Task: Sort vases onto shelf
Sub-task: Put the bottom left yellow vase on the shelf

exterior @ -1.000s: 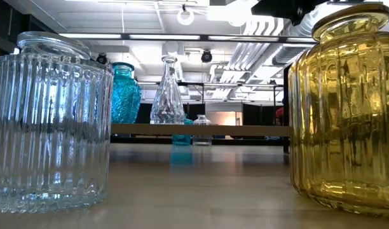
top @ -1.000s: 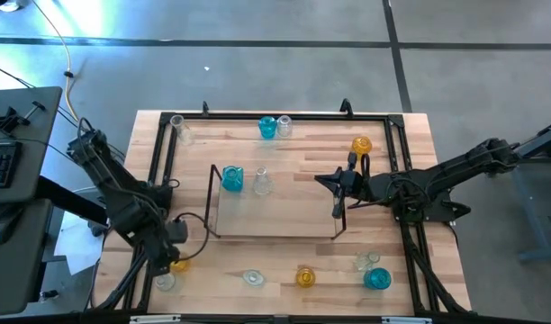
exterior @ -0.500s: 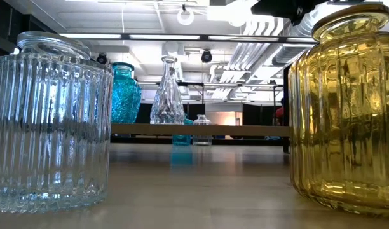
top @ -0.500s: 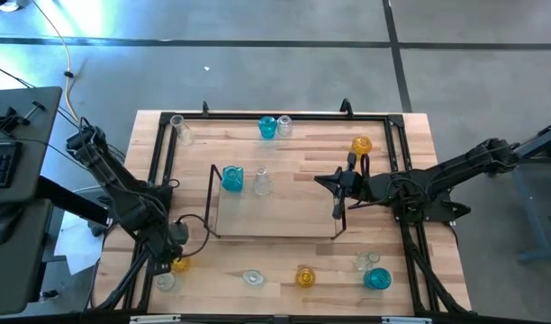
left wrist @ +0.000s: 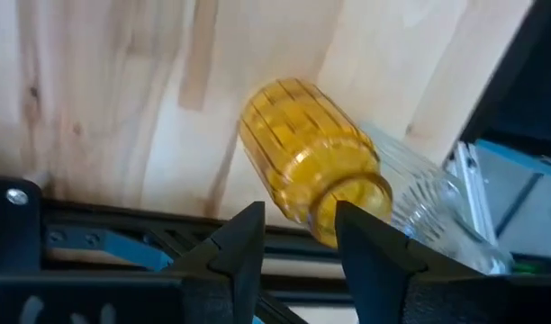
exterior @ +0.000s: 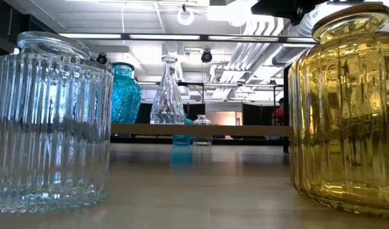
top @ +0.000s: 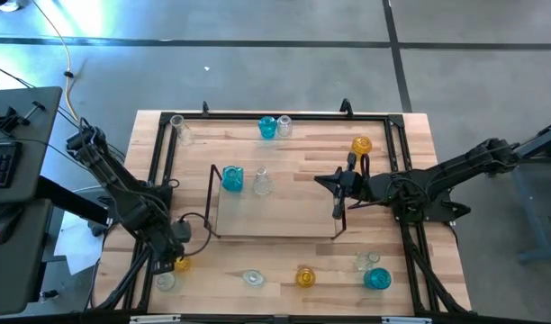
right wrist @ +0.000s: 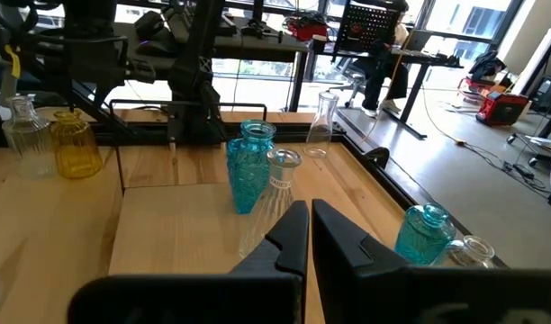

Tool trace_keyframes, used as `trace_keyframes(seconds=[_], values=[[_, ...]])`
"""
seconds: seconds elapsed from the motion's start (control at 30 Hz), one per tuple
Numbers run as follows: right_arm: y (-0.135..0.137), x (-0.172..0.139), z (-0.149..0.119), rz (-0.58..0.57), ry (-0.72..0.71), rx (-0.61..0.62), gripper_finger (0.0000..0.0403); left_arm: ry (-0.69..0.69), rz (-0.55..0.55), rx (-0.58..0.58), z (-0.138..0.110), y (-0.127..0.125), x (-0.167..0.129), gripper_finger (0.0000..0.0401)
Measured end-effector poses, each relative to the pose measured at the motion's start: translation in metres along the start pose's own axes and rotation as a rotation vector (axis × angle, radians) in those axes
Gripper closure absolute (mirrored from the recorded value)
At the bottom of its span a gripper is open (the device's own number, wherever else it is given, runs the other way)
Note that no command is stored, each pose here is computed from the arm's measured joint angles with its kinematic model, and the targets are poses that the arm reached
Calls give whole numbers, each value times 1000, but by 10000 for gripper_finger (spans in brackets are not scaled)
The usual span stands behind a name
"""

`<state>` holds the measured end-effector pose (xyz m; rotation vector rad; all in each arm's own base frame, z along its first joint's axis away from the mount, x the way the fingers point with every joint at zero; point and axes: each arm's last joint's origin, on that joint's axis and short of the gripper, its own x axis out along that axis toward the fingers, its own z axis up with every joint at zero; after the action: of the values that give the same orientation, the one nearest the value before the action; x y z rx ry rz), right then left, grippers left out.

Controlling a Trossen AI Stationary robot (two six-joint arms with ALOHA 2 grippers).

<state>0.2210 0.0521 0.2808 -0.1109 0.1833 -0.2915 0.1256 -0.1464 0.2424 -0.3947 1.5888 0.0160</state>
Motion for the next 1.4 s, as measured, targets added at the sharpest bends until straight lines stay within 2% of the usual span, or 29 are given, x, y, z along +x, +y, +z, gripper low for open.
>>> trace_keyframes(seconds=[0.4,0.5,0.7,0.87,1.0,1.2,1.4], values=[[0,0,0,0,0,1,403,33,66,74,6,-6,15,278],[0,0,0,0,0,1,403,56,53,77,5,-6,15,302],[0,0,0,0,0,1,403,74,34,146,4,-7,15,385],[0,0,0,0,0,2,403,113,8,160,4,-9,12,392],[0,0,0,0,0,8,403,80,-59,157,7,-15,-7,396],[0,0,0,0,0,20,403,-48,-197,124,18,-26,-54,398],[0,0,0,1,1,24,403,-175,-250,99,30,-27,-96,399]])
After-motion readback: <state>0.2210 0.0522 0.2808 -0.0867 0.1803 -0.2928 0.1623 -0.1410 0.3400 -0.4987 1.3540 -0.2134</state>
